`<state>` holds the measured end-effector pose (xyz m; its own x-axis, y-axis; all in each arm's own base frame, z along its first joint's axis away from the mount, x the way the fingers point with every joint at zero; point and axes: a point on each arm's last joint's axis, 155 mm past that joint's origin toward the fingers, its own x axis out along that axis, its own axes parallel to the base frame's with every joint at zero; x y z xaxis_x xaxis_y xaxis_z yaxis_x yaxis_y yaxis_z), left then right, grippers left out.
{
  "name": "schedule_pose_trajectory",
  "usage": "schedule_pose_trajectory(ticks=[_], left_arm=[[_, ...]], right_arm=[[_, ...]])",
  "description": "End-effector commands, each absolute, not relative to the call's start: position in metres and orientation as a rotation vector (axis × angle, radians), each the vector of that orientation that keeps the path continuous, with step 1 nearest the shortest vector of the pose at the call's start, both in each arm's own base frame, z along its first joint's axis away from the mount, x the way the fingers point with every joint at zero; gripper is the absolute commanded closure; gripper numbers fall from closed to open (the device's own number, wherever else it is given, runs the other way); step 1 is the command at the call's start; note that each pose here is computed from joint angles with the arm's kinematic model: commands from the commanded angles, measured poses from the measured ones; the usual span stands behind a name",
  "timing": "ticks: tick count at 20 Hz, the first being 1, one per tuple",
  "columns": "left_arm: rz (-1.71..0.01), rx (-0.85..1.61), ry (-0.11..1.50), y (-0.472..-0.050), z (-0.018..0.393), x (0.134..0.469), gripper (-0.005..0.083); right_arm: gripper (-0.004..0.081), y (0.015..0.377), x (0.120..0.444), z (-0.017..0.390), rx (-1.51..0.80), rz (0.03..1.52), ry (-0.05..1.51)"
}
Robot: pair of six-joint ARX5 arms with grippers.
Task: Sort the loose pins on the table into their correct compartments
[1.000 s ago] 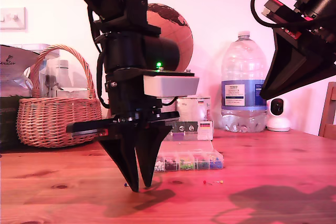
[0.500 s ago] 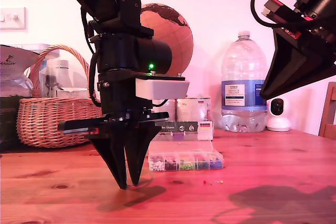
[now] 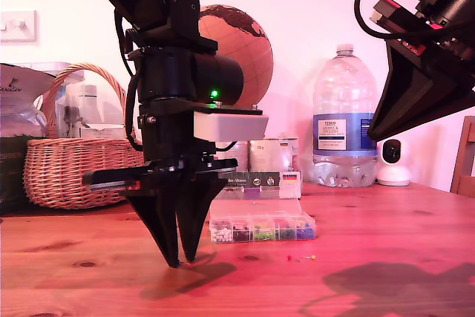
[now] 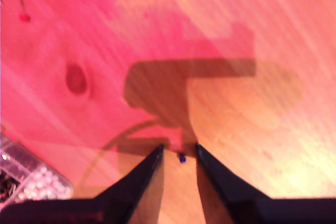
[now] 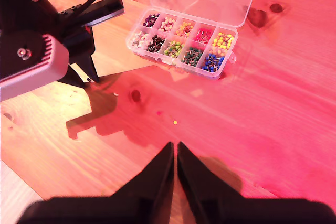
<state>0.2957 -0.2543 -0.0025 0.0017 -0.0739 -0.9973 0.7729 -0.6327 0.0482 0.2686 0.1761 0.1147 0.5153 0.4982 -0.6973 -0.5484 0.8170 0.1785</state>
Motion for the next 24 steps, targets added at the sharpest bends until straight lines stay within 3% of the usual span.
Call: schedule_pose_trajectory(ticks=[1,24], left_arm=[[-1.723,1.647,0.822,-0.237,-0.025,0.289,0.0605],[-1.757,1.588,0.786,-0.250,-0.024,0.281,0.0613]], right_arm=[[0.0782,0.177,0.274,0.124,-0.064,0.630,0.787],[0.0782,0.177,0.274,0.124,-0.064,0.630,0.787]])
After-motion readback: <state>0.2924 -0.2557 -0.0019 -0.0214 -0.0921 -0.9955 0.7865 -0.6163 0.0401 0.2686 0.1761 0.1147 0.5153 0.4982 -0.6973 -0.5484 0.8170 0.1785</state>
